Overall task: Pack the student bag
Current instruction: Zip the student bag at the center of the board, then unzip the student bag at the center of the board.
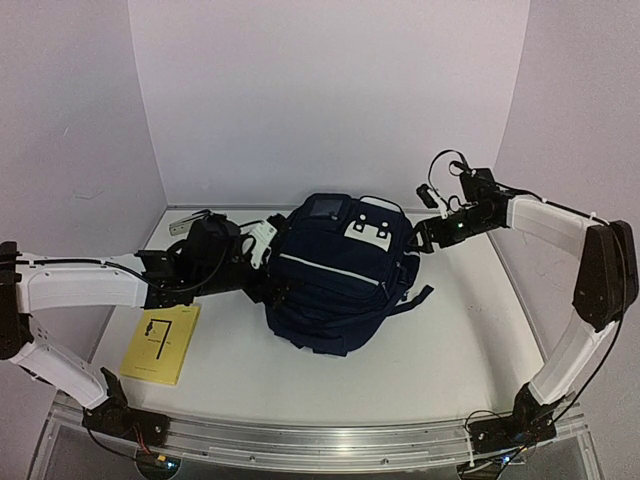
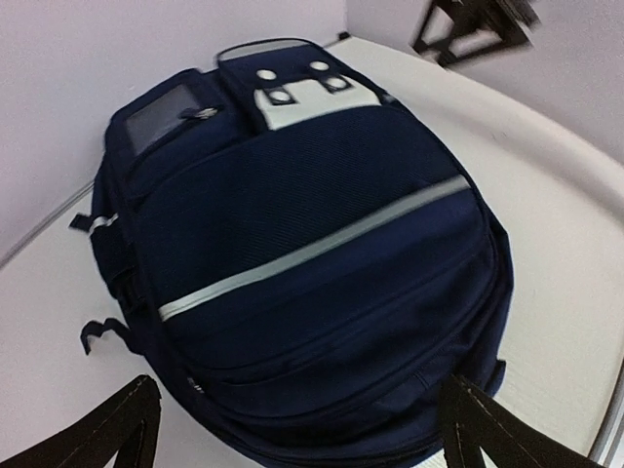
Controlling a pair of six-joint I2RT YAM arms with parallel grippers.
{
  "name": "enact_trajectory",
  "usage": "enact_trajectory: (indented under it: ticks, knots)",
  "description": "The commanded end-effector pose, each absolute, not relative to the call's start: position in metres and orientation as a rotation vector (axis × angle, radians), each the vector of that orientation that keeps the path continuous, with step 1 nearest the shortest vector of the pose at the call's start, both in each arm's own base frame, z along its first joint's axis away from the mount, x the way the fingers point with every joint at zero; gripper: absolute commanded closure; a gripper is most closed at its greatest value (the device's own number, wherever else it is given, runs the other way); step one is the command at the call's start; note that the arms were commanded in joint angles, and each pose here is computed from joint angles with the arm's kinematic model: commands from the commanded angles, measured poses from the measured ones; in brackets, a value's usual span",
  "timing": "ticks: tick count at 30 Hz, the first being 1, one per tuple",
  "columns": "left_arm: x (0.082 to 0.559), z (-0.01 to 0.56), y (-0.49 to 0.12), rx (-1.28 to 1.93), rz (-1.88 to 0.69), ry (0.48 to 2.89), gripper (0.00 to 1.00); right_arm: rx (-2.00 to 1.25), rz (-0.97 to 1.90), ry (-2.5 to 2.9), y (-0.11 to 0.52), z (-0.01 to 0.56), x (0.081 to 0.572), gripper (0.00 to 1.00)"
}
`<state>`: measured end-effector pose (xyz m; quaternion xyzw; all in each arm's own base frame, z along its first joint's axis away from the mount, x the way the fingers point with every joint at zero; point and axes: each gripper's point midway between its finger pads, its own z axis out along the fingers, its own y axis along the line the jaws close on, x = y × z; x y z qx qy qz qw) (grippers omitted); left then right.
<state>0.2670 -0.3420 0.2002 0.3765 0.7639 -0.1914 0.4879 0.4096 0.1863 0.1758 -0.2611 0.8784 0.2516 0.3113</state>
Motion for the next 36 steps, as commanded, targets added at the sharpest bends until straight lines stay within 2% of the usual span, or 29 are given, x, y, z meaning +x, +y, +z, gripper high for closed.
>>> enact_trajectory:
  ticks: [1, 7, 9, 13, 28, 31, 36]
  knots:
    - [0.284, 0.235, -0.323, 0.628, -0.648, 1.915, 0.0, -0.958, 0.662, 2.229, 0.194, 0.17, 0.398, 0.04]
    - [0.293, 0.228, -0.321, 0.578, -0.665, 1.985, 0.0, -1.17, 0.583, 2.154, 0.198, 0.151, 0.391, 0.33]
    - [0.29, 0.226, -0.324, 0.603, -0.682, 1.977, 0.0, -1.216, 0.569, 2.14, 0.198, 0.142, 0.391, 0.4]
    - [0.282, 0.224, -0.332, 0.674, -0.754, 1.981, 0.0, -1.269, 0.55, 2.138, 0.199, 0.127, 0.398, 0.42]
    - [0.283, 0.208, -0.34, 0.707, -0.765, 2.023, 0.0, -1.369, 0.448, 2.147, 0.206, 0.09, 0.408, 0.44]
    - [0.284, 0.206, -0.342, 0.71, -0.762, 2.026, 0.0, -1.372, 0.453, 2.13, 0.21, 0.093, 0.409, 0.49]
    - [0.289, 0.193, -0.344, 0.718, -0.725, 2.072, 0.0, -1.349, 0.45, 2.114, 0.213, 0.108, 0.406, 0.68]
